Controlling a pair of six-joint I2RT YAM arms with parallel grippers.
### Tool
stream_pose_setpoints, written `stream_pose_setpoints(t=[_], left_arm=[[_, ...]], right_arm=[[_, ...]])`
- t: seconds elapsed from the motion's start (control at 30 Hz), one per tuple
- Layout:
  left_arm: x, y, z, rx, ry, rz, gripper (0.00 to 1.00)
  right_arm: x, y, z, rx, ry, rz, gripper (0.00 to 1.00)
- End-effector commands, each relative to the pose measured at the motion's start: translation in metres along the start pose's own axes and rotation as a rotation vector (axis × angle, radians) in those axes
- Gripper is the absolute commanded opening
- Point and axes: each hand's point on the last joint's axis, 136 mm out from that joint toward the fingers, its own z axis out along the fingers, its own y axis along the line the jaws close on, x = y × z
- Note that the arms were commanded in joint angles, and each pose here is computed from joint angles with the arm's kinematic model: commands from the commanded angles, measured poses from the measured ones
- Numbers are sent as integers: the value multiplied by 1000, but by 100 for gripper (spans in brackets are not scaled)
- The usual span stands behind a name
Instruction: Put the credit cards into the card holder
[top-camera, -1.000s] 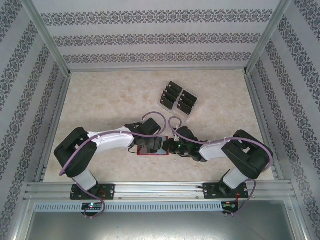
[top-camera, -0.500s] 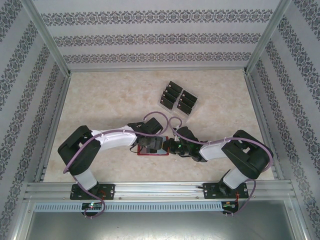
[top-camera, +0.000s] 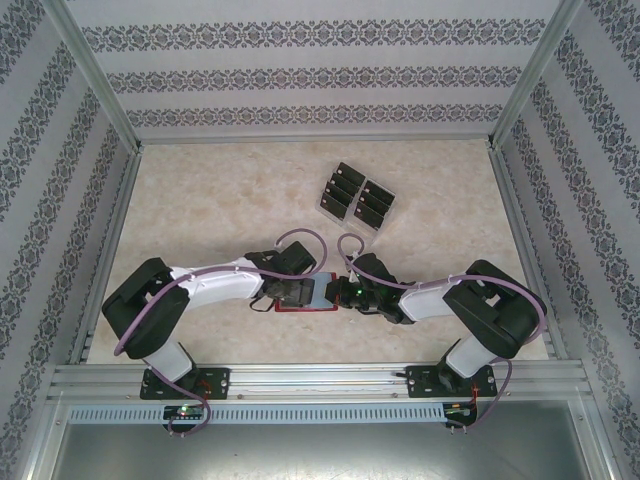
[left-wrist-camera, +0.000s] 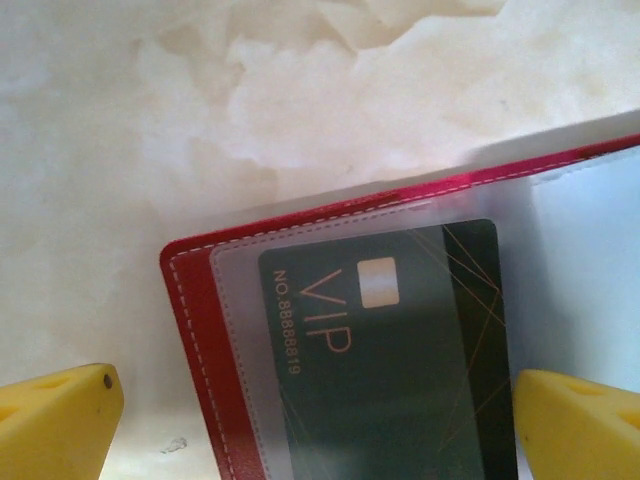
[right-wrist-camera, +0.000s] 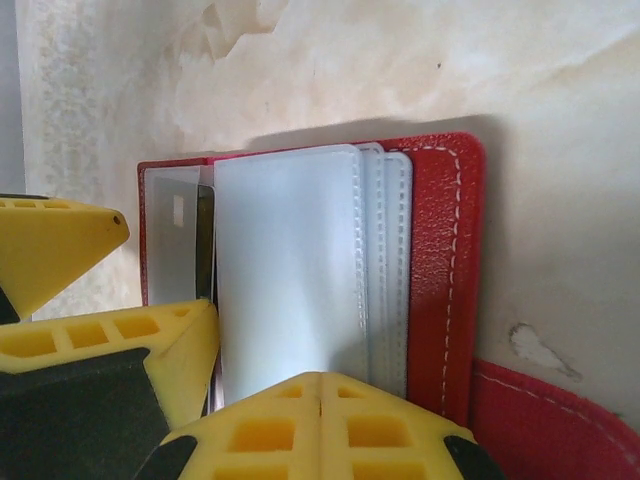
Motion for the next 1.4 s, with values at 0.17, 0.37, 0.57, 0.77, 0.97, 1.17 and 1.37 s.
stream_pose_setpoints(t=[0.17, 0.37, 0.57, 0.77, 0.97, 1.17, 1.37], left_arm=[[1, 27, 2, -75, 2, -39, 100], [-5, 27, 2, -72, -8, -40, 100], [-7, 21, 1, -46, -14, -39, 100], [-28, 3, -26, 83, -102, -82, 100], [-31, 15, -39, 105, -127, -124, 100], [-11, 41, -31, 65, -102, -131, 100], [10, 53, -24, 46, -74, -119, 100]], right_arm=[[9, -35, -1, 126, 7, 36, 0], [8, -34, -1, 121, 8, 37, 0], [7, -30, -1, 109, 16, 33, 0], [-6, 1, -10, 36, 9, -3, 3], [-25, 25, -33, 80, -16, -99, 24], [-35, 26, -44, 190, 2, -177, 37], [-39, 24, -37, 262, 38, -234, 39]])
